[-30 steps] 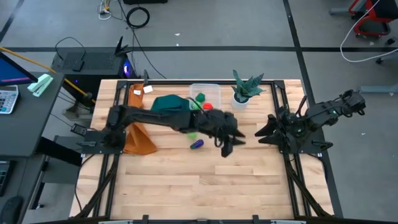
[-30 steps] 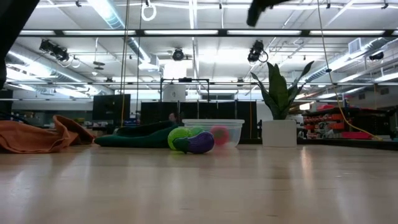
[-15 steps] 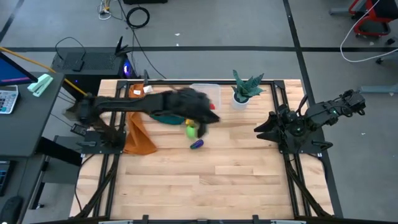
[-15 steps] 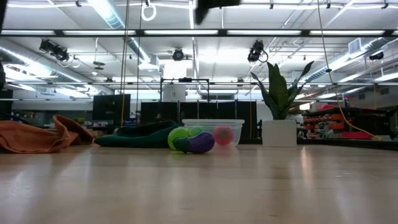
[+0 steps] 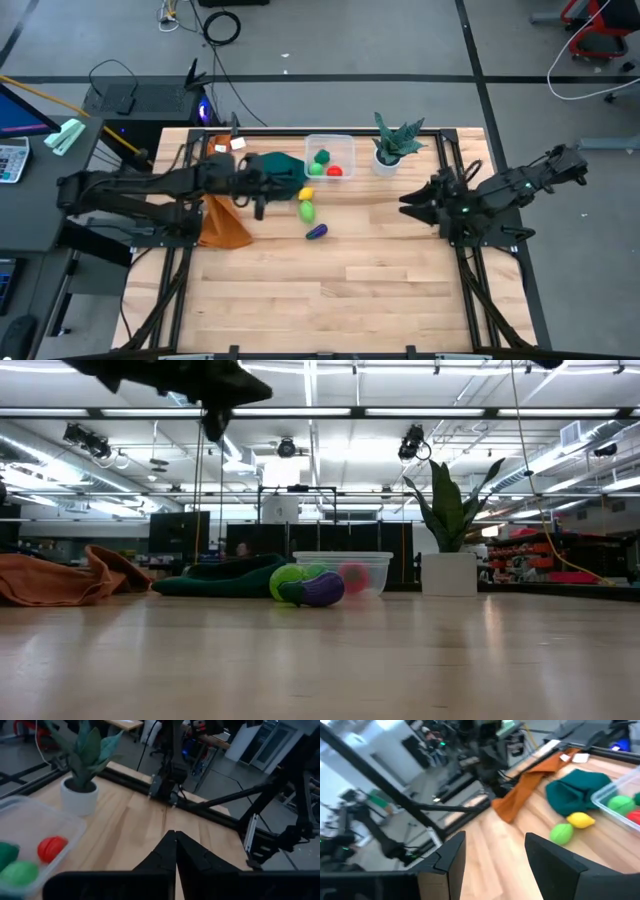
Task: Pick and placing Produce into tupperware
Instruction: Put the violet eggplant into the transparent bin
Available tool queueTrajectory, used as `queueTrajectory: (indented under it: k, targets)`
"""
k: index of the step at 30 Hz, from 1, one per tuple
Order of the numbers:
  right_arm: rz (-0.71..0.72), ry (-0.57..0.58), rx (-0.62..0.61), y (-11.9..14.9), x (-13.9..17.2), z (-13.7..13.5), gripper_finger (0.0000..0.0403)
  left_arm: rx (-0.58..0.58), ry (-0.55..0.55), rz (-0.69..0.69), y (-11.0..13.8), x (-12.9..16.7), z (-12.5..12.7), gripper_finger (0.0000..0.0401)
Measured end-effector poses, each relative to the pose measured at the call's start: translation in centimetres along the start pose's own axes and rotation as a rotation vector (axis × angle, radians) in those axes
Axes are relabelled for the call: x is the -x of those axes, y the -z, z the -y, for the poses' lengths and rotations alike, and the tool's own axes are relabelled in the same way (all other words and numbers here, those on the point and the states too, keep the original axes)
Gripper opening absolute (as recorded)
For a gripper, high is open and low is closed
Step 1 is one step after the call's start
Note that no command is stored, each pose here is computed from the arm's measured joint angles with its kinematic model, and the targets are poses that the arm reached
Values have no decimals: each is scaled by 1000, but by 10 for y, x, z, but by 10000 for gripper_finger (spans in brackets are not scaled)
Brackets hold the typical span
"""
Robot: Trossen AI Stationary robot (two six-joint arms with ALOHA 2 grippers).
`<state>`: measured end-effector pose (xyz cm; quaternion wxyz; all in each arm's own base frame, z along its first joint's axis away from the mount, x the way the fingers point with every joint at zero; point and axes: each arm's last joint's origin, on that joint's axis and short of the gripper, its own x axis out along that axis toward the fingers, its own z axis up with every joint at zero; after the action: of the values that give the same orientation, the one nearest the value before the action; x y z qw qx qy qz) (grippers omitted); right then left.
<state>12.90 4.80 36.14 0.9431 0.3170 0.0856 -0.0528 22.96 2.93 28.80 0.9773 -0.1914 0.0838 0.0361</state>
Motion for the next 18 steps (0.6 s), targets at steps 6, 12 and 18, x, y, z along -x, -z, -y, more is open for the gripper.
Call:
queueTrajectory:
  k: [6, 12, 18]
  targets:
    - [-39, 123, 20, 9, -33, 3, 167, 20, 14, 24, 17, 28, -3, 34]
    - [-151, 173, -19, 17, -75, 14, 167, 33, 30, 62, 30, 51, -5, 22]
    - [-162, 151, -31, 14, -110, 26, 167, 68, 43, 73, 49, 68, -11, 10]
